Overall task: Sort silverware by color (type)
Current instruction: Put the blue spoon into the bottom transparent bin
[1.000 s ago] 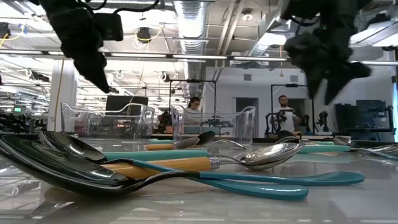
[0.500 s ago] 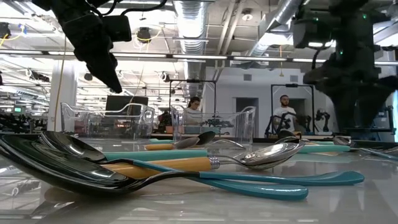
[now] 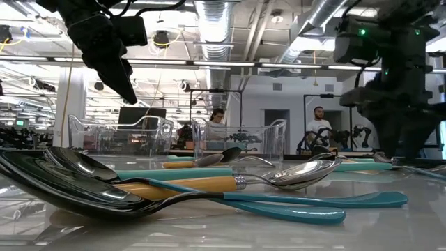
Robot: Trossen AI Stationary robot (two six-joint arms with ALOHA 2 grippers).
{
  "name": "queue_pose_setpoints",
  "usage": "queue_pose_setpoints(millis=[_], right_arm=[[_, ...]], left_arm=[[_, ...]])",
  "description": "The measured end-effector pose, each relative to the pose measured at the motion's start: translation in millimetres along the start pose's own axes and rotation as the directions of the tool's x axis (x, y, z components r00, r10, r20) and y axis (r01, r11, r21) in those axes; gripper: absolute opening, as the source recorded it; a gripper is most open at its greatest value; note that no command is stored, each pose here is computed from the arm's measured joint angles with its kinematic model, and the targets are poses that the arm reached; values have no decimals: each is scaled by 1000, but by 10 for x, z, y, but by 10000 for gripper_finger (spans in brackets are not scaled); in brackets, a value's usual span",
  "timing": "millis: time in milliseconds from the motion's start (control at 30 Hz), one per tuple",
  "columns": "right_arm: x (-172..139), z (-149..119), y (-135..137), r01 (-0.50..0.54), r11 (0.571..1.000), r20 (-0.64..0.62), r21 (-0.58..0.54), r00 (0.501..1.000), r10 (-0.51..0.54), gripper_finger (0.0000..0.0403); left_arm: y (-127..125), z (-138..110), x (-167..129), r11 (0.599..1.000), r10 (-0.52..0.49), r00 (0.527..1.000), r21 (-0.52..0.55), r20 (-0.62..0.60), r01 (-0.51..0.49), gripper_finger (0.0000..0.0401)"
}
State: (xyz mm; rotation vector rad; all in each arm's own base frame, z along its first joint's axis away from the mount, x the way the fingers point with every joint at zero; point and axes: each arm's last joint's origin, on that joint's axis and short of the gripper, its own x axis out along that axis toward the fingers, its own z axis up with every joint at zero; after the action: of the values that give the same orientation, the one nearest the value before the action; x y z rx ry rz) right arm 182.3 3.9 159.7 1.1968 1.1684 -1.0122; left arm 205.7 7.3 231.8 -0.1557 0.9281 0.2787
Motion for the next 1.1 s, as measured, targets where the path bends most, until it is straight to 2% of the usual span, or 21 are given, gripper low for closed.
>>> queue_pose_setpoints(millis=[100, 300, 567, 700, 800, 933, 1100], right_arm=[[86, 19, -41, 17, 999, 18, 36, 1000, -17, 164], [204, 21, -73, 23, 999, 24, 39, 999, -24, 130], [240, 17, -68, 43, 998, 33, 40, 998, -44, 54], [164, 33, -66, 10, 995, 83, 101, 996, -19, 26], [52, 86, -32, -44, 992, 171, 118, 985, 23, 24], [-116, 127, -11, -111, 987, 228, 116, 970, 82, 24], [-414, 194, 55, -245, 964, 383, 105, 904, 188, 24]], left_arm=[[-4, 18, 0, 1000, -4, 1000, -9, 18, 4, 281], [-13, 51, -1, 1000, -13, 999, -17, 53, 14, 281], [-14, 57, 0, 999, -13, 998, -31, 59, 15, 281], [-11, 59, 0, 1000, -7, 998, -14, 62, 8, 281], [-8, 58, 0, 1000, -6, 998, -10, 61, 6, 281], [-8, 51, 2, 1000, -12, 999, -5, 52, 13, 281], [-7, 53, 2, 1000, -9, 998, 16, 54, 8, 281]])
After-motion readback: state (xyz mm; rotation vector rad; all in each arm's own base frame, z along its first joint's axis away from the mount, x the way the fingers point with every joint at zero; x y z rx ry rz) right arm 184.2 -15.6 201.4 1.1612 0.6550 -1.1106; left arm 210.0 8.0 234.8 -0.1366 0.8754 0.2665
